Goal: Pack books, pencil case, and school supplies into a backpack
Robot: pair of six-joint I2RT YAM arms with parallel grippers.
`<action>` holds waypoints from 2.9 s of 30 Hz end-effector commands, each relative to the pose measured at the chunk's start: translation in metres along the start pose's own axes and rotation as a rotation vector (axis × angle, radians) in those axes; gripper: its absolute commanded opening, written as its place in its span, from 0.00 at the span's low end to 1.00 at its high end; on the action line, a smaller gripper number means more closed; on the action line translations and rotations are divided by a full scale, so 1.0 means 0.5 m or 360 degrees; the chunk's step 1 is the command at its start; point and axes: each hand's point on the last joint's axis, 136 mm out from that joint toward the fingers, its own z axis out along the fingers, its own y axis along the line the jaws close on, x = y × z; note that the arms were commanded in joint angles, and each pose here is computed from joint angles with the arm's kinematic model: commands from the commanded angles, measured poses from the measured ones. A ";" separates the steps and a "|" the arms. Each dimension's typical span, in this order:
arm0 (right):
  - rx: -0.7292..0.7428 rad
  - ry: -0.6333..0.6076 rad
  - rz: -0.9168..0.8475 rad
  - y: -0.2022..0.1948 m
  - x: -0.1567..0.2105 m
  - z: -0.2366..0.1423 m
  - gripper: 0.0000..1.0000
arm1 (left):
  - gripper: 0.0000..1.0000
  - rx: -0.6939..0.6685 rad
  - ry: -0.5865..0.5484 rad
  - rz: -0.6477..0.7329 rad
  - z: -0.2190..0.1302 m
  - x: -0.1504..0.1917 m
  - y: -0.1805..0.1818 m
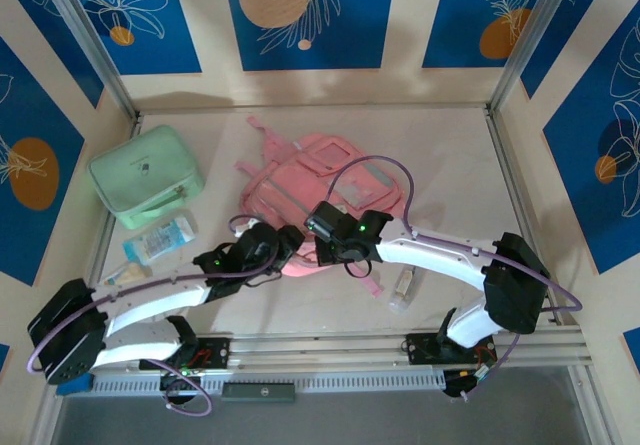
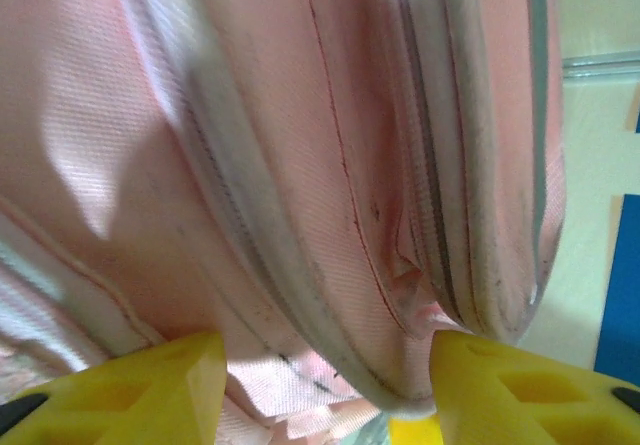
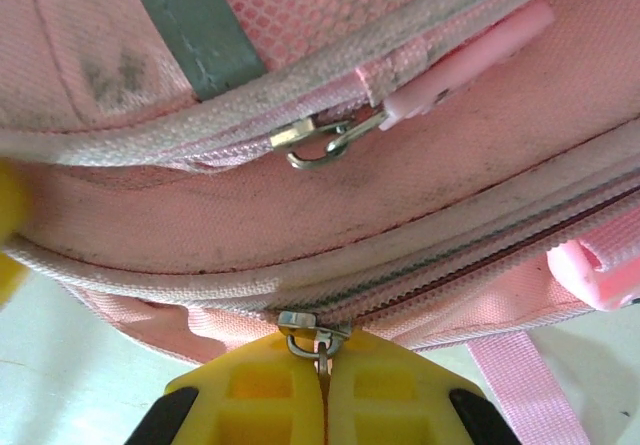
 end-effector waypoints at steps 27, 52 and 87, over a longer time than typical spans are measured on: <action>0.0161 -0.0005 0.0153 -0.175 -0.059 -0.020 0.00 | 0.00 -0.0087 -0.0075 0.0287 -0.018 -0.133 0.012; -0.0653 0.0000 0.0874 -0.051 -0.191 -0.057 0.51 | 0.32 0.0021 -0.0019 0.0699 -0.051 -0.098 -0.072; -0.0843 -0.0062 0.1118 0.047 -0.217 -0.018 0.00 | 0.59 -0.0169 -0.0052 0.0824 -0.024 -0.014 -0.086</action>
